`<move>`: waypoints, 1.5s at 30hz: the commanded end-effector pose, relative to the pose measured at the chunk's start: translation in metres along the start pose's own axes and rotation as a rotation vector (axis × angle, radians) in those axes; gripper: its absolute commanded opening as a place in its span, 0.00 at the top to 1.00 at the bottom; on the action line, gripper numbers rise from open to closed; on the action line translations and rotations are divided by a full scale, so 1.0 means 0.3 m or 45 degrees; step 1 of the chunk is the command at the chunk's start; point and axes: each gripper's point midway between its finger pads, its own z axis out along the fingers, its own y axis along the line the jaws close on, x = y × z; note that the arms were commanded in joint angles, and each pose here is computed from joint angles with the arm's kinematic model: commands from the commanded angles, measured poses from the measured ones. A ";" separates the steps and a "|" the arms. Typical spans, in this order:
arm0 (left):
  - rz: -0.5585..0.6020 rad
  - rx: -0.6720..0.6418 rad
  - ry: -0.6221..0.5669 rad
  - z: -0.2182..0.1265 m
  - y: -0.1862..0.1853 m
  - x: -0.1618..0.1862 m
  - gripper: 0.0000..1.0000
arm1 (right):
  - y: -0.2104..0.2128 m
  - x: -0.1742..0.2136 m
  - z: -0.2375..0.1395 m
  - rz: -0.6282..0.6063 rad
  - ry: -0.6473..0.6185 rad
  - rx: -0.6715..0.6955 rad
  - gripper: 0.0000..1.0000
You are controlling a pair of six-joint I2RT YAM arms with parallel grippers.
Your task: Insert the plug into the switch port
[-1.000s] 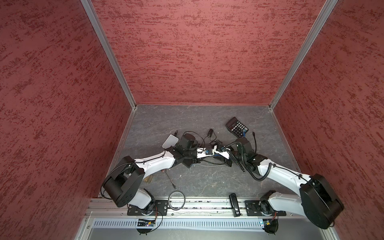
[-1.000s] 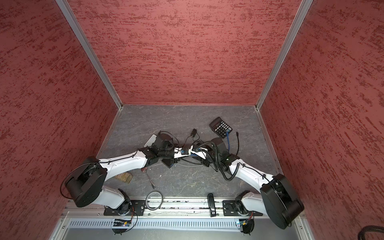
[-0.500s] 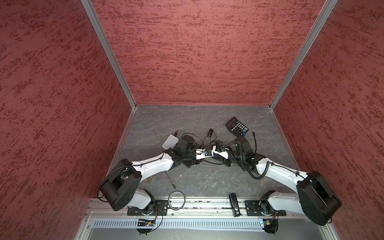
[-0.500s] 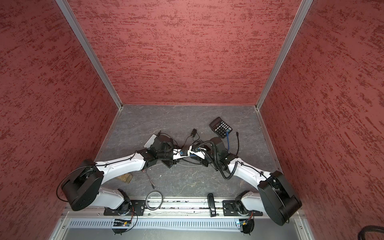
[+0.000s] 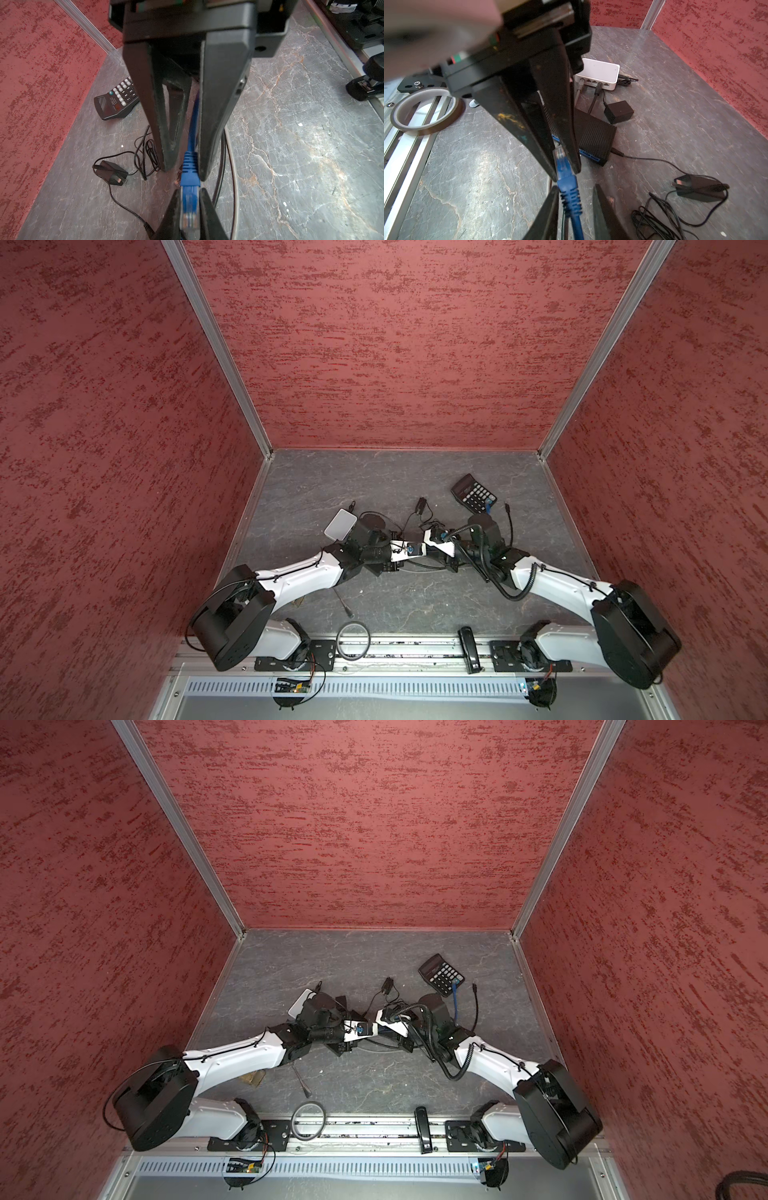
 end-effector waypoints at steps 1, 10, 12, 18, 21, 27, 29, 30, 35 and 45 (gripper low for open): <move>0.014 -0.022 -0.072 -0.020 0.010 -0.037 0.83 | 0.019 -0.004 -0.001 -0.003 -0.033 -0.021 0.71; 0.008 -0.033 -0.075 -0.035 0.005 -0.025 0.84 | 0.033 -0.041 -0.039 -0.040 -0.114 -0.034 0.71; 0.006 -0.030 -0.074 -0.033 0.005 -0.023 0.84 | 0.037 -0.050 -0.041 -0.047 -0.126 -0.046 0.71; 0.006 -0.026 -0.077 -0.026 0.008 -0.026 0.84 | 0.046 -0.078 -0.044 -0.061 -0.164 -0.080 0.70; 0.005 -0.028 -0.084 -0.026 0.011 -0.029 0.84 | 0.045 -0.074 -0.038 -0.054 -0.158 -0.087 0.70; 0.006 -0.030 -0.088 -0.029 0.012 -0.032 0.84 | 0.045 -0.071 -0.028 -0.038 -0.163 -0.100 0.73; 0.006 -0.032 -0.092 -0.030 0.013 -0.036 0.84 | 0.044 -0.073 -0.027 -0.037 -0.169 -0.101 0.73; 0.003 -0.028 -0.092 -0.030 0.011 -0.035 0.84 | 0.042 -0.074 -0.026 -0.038 -0.172 -0.099 0.74; 0.000 -0.028 -0.096 -0.030 0.012 -0.036 0.84 | 0.040 -0.078 -0.022 -0.035 -0.177 -0.106 0.77; 0.001 -0.024 -0.101 -0.033 0.011 -0.037 0.84 | 0.037 -0.060 -0.012 -0.026 -0.154 -0.108 0.78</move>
